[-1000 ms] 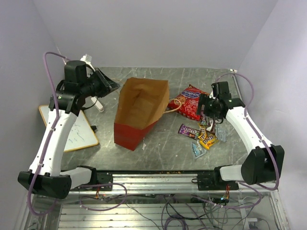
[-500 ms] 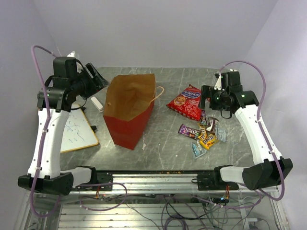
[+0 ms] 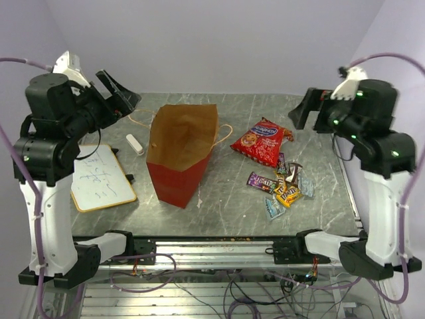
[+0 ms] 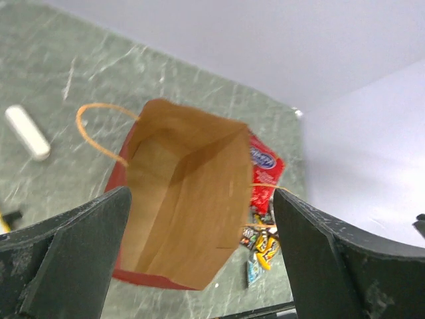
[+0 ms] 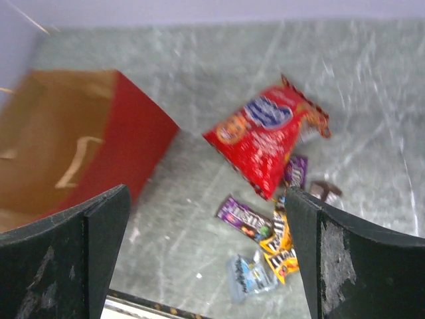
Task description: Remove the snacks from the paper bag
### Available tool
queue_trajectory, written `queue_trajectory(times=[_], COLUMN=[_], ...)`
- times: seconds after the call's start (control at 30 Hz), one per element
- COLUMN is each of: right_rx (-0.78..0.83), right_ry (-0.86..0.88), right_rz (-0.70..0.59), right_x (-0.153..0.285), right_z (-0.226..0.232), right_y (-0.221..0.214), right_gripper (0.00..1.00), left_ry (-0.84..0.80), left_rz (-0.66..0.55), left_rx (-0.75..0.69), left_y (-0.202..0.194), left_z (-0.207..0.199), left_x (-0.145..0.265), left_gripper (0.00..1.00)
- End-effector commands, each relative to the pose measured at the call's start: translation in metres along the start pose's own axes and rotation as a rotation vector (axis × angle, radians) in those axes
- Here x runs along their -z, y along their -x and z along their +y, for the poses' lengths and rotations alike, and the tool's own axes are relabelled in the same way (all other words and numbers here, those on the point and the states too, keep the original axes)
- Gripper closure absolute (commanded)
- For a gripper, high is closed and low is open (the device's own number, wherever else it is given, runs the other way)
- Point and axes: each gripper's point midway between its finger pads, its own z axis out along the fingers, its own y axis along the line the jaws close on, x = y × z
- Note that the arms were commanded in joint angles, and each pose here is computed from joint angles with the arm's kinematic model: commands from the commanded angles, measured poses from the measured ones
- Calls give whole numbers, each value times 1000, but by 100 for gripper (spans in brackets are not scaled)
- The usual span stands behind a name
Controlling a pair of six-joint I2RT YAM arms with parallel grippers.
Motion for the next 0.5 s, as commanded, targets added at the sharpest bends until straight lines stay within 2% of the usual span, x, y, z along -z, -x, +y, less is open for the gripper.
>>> queue_trajectory(times=[0.0, 0.2, 0.47], right_rx=[-30, -79, -110], right_ry=[149, 182, 108], right_rz=[-160, -292, -330], right_x=[65, 105, 108], right_z=[35, 44, 29], right_y=[42, 70, 67], right_gripper=[0, 0, 0], left_ry=[-214, -293, -327], left_rz=[-89, -171, -183], left_rx=[-125, -314, -430], left_y=[26, 32, 32], left_z=[-46, -57, -63], left_x=[33, 63, 84], left_gripper=[2, 1, 1])
